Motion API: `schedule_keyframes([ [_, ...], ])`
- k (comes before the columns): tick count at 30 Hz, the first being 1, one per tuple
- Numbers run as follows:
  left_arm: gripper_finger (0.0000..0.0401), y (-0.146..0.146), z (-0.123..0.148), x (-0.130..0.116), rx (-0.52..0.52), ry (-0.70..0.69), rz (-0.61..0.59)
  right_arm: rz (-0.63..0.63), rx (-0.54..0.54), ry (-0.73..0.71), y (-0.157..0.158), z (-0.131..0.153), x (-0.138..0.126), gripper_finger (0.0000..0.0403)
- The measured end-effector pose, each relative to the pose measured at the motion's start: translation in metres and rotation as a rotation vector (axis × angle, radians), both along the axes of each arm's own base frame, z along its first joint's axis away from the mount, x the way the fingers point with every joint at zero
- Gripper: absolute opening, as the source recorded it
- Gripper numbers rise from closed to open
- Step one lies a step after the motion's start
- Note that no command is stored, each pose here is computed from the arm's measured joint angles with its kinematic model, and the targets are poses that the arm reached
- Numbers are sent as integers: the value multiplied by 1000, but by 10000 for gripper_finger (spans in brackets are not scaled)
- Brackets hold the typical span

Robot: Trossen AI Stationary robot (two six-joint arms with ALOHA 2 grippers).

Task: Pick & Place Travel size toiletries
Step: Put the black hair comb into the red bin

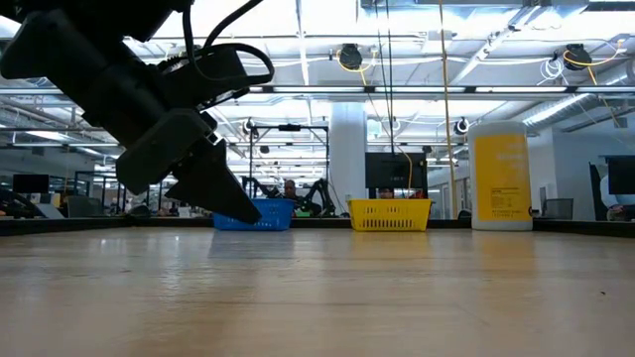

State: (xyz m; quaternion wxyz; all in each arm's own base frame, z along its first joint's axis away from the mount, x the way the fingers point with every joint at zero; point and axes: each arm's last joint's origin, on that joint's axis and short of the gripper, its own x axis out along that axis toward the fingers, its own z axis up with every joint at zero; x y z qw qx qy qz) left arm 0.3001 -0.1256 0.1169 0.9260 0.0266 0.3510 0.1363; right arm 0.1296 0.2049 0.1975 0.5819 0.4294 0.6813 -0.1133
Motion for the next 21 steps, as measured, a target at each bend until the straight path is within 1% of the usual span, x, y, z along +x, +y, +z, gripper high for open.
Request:
schedule_keyframes([
  [2, 21, 0, 0, 0, 0, 0, 0, 8, 8, -27, -4, -7, 3, 1],
  [8, 21, 0, 0, 0, -3, -1, 3, 9, 48, -93, -21, -40, 7, 1],
  [12, 21, 0, 0, 0, -4, -1, 3, -18, -15, -94, -33, -53, 6, 1],
  [16, 21, 0, 0, 0, -7, -4, 5, -16, -35, -111, -37, -52, 6, 0],
  [21, 21, -1, 1, 1, -15, -20, 5, -53, -52, -203, -43, -41, 4, 0],
])
